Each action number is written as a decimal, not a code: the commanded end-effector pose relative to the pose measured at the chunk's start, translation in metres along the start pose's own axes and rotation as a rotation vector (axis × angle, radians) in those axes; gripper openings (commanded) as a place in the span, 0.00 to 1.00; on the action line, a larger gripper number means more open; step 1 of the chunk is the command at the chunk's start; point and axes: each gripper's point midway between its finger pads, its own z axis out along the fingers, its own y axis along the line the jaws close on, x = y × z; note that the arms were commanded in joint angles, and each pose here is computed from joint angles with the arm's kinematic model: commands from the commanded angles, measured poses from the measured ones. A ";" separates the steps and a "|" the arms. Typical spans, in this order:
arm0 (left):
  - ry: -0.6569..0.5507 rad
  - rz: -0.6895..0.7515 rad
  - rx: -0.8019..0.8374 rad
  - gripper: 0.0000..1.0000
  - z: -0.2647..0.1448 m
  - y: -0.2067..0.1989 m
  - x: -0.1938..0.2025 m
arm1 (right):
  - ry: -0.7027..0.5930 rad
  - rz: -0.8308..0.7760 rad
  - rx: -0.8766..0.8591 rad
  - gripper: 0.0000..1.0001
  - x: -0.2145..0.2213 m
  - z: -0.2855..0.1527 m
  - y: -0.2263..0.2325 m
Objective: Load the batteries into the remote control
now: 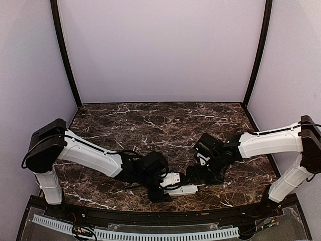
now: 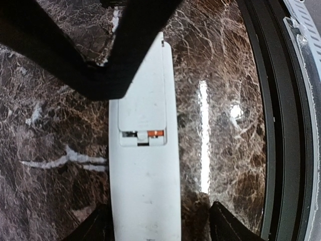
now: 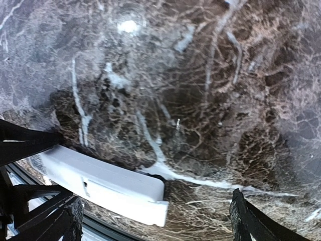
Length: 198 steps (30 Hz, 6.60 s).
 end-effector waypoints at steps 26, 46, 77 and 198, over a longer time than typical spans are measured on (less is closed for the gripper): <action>-0.021 -0.067 -0.064 0.49 -0.025 -0.005 0.054 | 0.009 0.083 -0.011 0.99 0.003 -0.005 0.009; -0.032 -0.075 -0.022 0.38 -0.023 -0.012 0.054 | 0.016 0.070 0.041 0.97 0.005 0.012 0.021; -0.038 -0.079 -0.023 0.37 -0.022 -0.011 0.053 | 0.055 -0.017 0.080 0.96 0.015 0.029 0.061; -0.011 -0.063 -0.016 0.35 -0.019 -0.011 0.054 | 0.022 -0.163 0.105 0.00 0.001 0.003 0.038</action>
